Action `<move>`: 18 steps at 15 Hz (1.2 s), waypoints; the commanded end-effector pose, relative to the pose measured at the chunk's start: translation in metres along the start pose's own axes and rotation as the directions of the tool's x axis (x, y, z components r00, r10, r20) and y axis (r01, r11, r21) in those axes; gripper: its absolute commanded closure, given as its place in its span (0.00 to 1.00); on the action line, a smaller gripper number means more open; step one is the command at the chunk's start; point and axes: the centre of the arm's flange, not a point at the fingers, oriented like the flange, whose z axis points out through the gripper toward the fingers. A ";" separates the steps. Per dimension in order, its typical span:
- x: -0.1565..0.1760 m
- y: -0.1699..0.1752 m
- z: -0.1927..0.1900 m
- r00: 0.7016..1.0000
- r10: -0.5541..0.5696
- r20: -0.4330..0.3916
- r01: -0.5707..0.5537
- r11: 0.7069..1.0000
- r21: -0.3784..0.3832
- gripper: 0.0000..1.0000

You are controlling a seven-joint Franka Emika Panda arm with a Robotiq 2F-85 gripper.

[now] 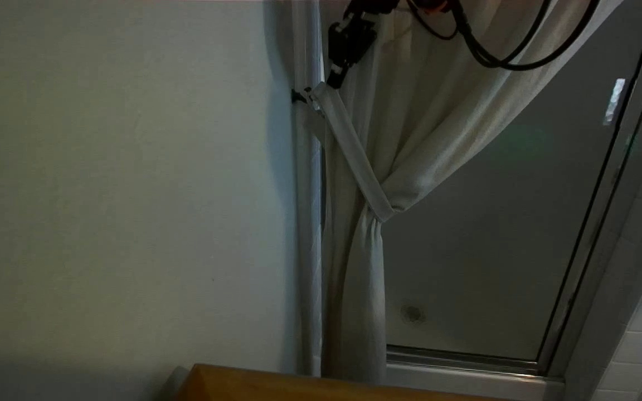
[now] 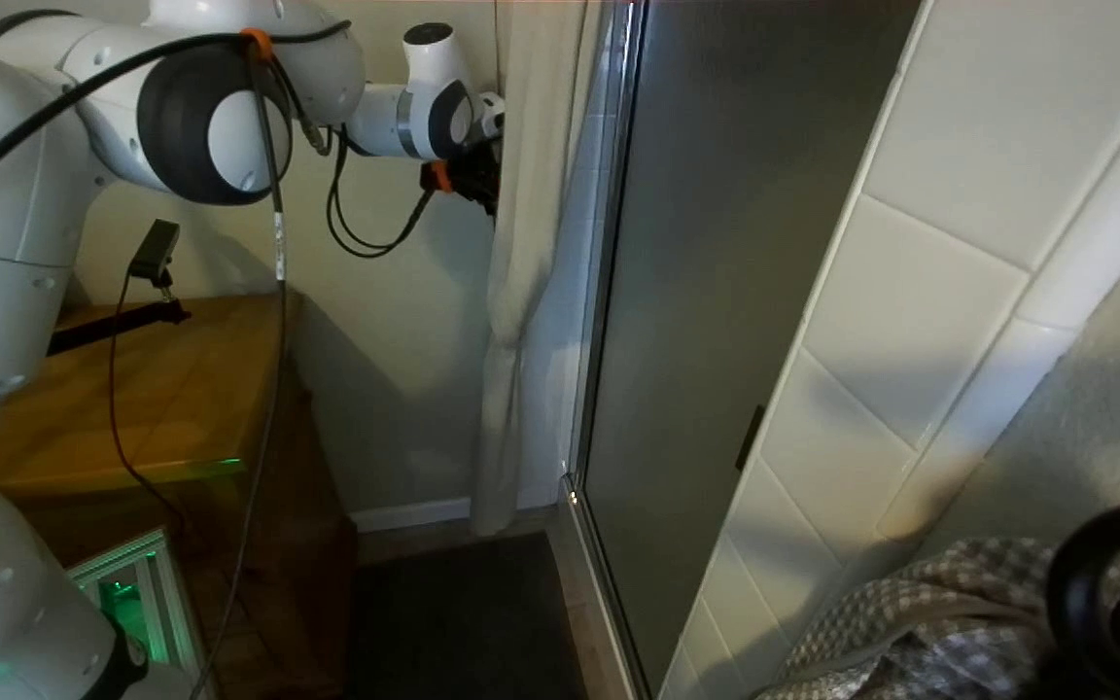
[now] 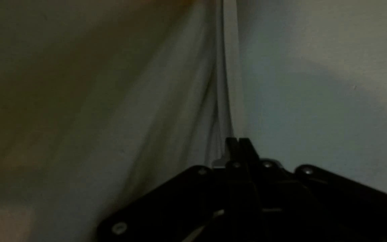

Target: Unhook the curtain strap

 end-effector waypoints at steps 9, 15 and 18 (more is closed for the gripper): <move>0.009 0.005 0.006 0.992 -0.082 0.101 0.092 0.991 -0.101 0.99; 0.021 0.000 0.018 0.983 -0.140 0.123 0.151 0.984 -0.091 0.99; 0.028 -0.001 0.017 0.978 -0.176 0.109 0.189 0.974 -0.128 0.99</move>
